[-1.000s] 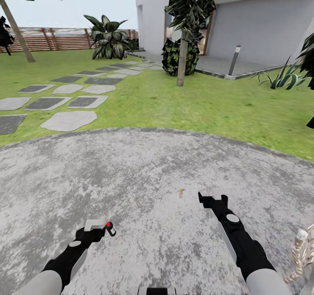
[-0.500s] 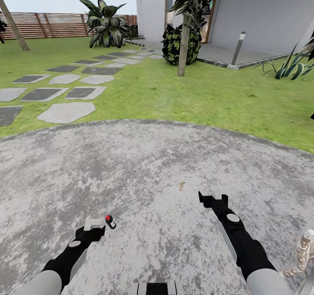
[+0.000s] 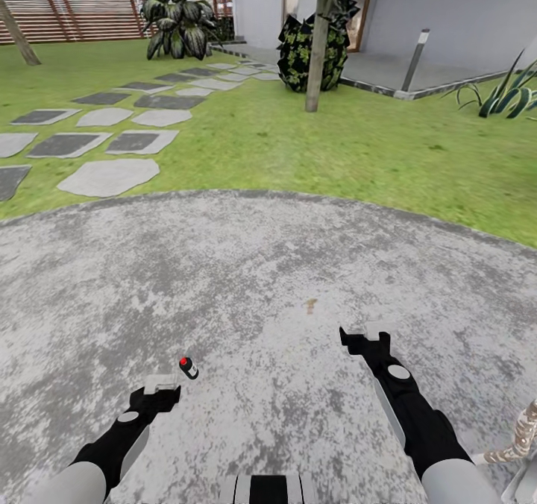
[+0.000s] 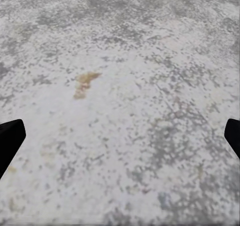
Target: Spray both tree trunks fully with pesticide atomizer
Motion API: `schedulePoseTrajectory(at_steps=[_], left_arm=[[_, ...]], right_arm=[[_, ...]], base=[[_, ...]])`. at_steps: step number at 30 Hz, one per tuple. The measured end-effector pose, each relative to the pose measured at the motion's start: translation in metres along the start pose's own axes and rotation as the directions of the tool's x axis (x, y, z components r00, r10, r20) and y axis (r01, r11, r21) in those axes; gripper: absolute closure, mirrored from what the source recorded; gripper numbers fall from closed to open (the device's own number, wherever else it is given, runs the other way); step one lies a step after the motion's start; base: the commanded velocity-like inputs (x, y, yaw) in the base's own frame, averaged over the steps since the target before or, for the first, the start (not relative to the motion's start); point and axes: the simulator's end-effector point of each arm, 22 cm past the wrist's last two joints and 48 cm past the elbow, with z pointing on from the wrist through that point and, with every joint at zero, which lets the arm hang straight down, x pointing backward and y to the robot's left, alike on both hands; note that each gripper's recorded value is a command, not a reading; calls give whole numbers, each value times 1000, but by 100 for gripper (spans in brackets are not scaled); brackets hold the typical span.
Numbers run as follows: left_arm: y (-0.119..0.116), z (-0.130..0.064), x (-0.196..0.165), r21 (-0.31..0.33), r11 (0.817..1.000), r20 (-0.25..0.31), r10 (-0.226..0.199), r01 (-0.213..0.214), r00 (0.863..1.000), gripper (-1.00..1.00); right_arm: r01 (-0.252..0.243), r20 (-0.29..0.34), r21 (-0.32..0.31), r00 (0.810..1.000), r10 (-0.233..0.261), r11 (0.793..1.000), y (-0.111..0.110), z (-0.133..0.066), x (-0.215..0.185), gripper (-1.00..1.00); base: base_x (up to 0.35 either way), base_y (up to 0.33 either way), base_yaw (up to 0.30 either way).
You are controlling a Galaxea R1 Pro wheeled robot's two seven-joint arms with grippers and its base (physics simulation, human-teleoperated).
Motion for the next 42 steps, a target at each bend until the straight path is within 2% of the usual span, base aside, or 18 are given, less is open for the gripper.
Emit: schedulePoseTrajectory(at_steps=[10, 18, 24, 28, 42], left_arm=[[-1, 0, 1, 2, 1000, -2, 1, -1, 1000, -100], [-1, 0, 1, 4, 1000, -3, 2, -2, 1000, -100], [-4, 0, 0, 10, 998, 1, 57, -57, 998, -100], [-6, 0, 0, 12, 997, 3, 77, -77, 997, -100], [-9, 0, -1, 16, 997, 4, 80, -80, 997, -100]], right_arm=[[0, 0, 0, 1000, 0, 1000, 0, 0, 0, -100], [0, 0, 0, 1000, 0, 1000, 0, 0, 0, -100], [0, 0, 0, 1000, 0, 1000, 0, 0, 0, -100], [0, 0, 0, 1000, 0, 1000, 0, 0, 0, -100], [0, 0, 0, 1000, 0, 1000, 0, 0, 0, -100]], base=[[0, 0, -17], [0, 0, -209], [10, 0, -11], [107, 0, -1], [73, 0, 0]])
